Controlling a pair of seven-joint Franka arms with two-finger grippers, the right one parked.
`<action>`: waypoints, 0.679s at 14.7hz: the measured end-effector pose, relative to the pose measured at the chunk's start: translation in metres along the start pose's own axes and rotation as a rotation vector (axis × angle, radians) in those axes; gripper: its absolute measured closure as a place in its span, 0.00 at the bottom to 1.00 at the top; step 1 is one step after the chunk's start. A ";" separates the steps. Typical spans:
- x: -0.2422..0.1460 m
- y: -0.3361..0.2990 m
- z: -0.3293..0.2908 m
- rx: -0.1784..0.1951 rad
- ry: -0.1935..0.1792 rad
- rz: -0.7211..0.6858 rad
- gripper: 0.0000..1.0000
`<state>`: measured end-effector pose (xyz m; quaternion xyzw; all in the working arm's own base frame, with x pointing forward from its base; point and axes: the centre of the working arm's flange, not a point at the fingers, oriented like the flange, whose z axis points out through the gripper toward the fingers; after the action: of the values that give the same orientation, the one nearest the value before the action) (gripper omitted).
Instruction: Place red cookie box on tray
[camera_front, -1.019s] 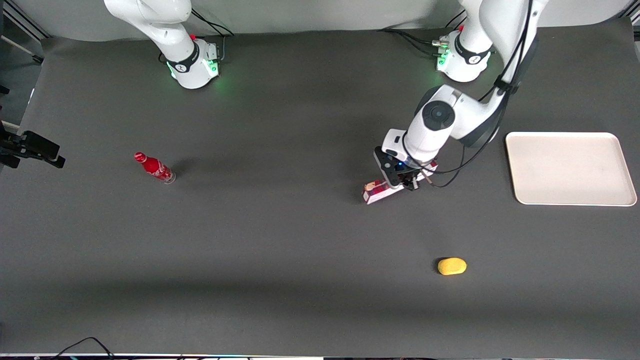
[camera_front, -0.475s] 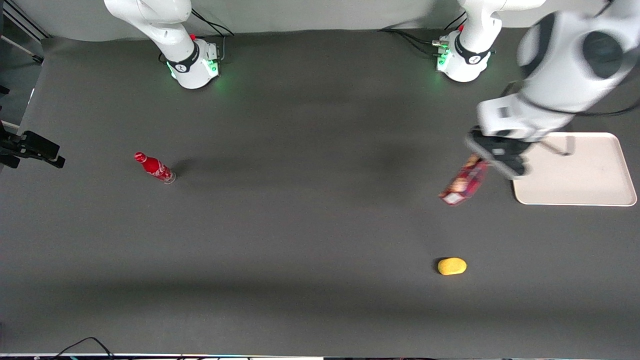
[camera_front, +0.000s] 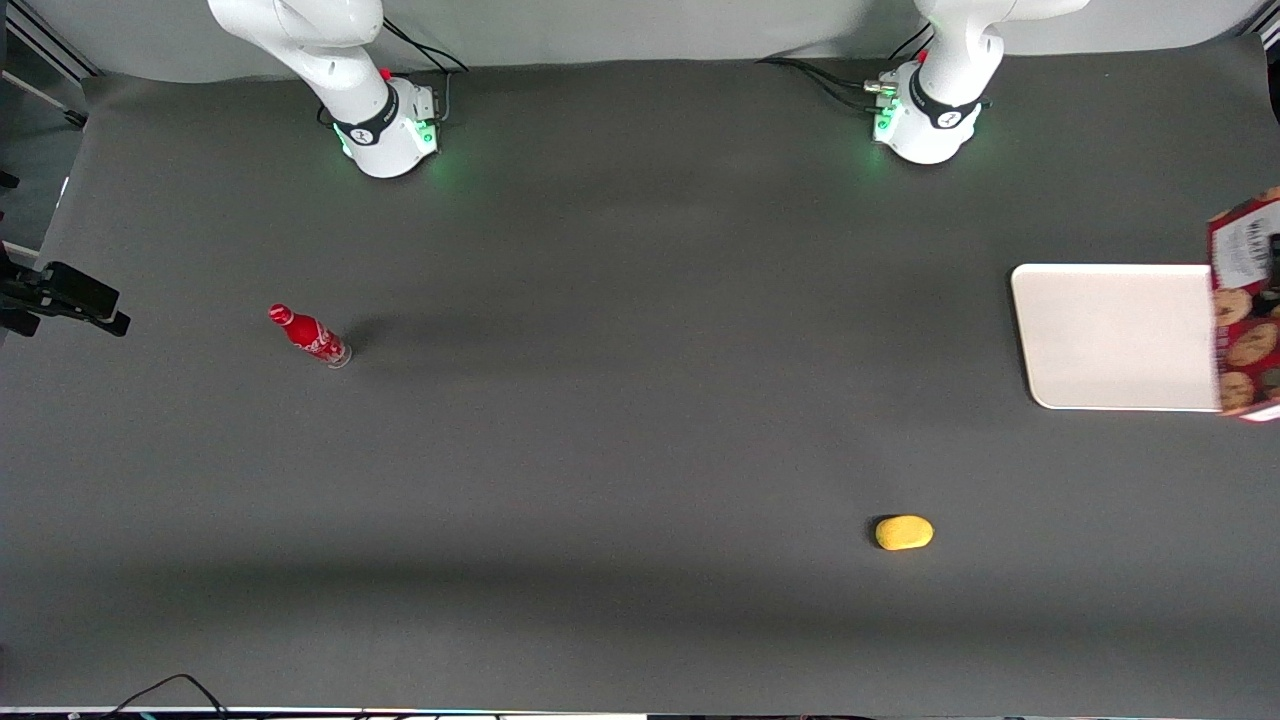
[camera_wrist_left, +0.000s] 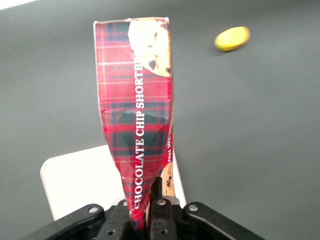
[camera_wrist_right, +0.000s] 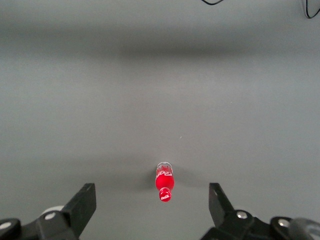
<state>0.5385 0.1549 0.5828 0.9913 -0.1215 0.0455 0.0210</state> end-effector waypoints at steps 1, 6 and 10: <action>-0.014 -0.029 0.003 0.004 -0.007 -0.056 0.92; -0.085 -0.144 0.034 0.010 -0.074 -0.281 0.92; -0.124 -0.215 0.094 0.059 -0.098 -0.278 0.92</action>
<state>0.4785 0.3884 0.4713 0.9998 0.0173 -0.0029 -0.0078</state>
